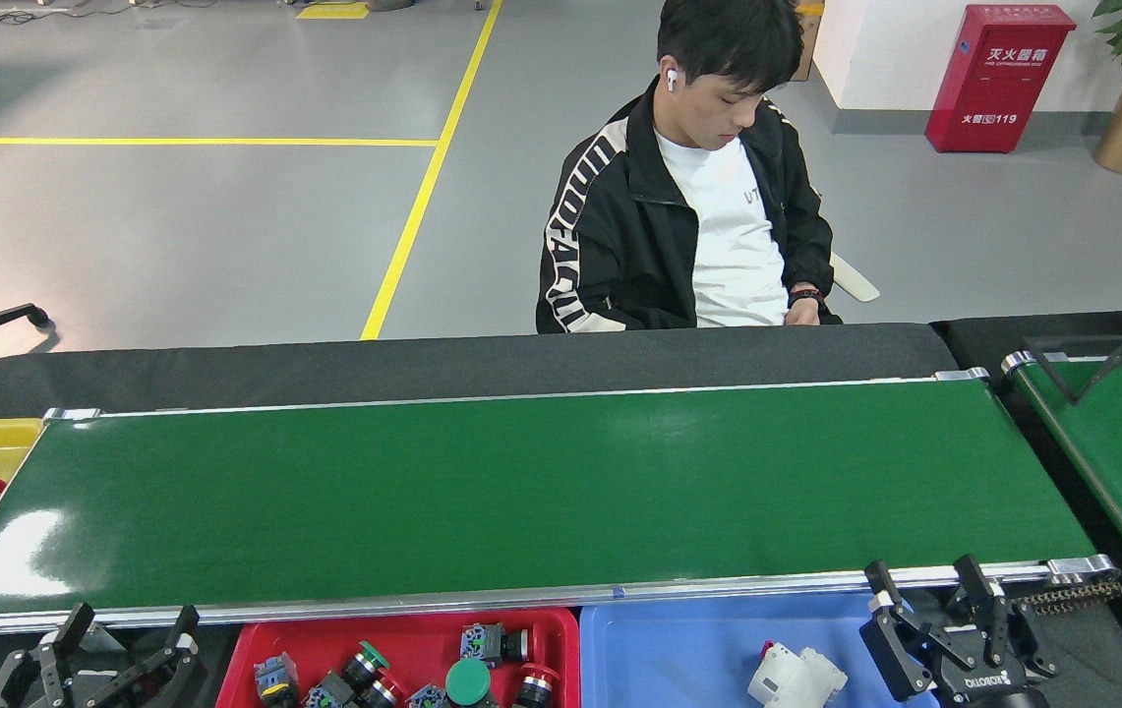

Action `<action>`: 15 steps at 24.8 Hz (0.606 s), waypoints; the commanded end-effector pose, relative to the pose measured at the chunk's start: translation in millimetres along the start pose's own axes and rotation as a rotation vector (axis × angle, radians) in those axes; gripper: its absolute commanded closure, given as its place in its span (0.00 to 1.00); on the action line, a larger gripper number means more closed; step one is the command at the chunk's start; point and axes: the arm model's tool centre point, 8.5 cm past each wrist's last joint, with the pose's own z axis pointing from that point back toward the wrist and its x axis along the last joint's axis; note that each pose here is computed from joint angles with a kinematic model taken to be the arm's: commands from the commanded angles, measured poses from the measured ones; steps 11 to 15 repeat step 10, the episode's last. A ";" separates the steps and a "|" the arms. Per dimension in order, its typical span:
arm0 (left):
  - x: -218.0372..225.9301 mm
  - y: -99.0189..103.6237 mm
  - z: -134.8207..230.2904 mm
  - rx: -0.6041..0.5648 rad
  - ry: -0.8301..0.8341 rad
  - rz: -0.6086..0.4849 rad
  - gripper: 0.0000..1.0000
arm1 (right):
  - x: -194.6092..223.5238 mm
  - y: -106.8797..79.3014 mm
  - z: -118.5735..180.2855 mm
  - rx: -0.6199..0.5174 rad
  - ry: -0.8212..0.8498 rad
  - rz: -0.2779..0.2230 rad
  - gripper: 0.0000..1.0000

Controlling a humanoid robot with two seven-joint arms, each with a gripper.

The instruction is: Pick switch part from conveyor to tray

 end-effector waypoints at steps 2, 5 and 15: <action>-3.1 4.8 1.9 0.020 0.015 0.000 0.04 | 0.4 -9.2 -0.5 -0.029 -0.001 0.013 0.00; -4.4 6.1 1.3 0.024 0.021 0.000 0.04 | -2.1 -5.6 5.9 -0.012 0.006 0.015 0.00; -1.1 12.2 -1.6 0.041 0.019 -0.001 0.04 | -23.8 -3.1 30.1 0.018 0.067 0.038 0.00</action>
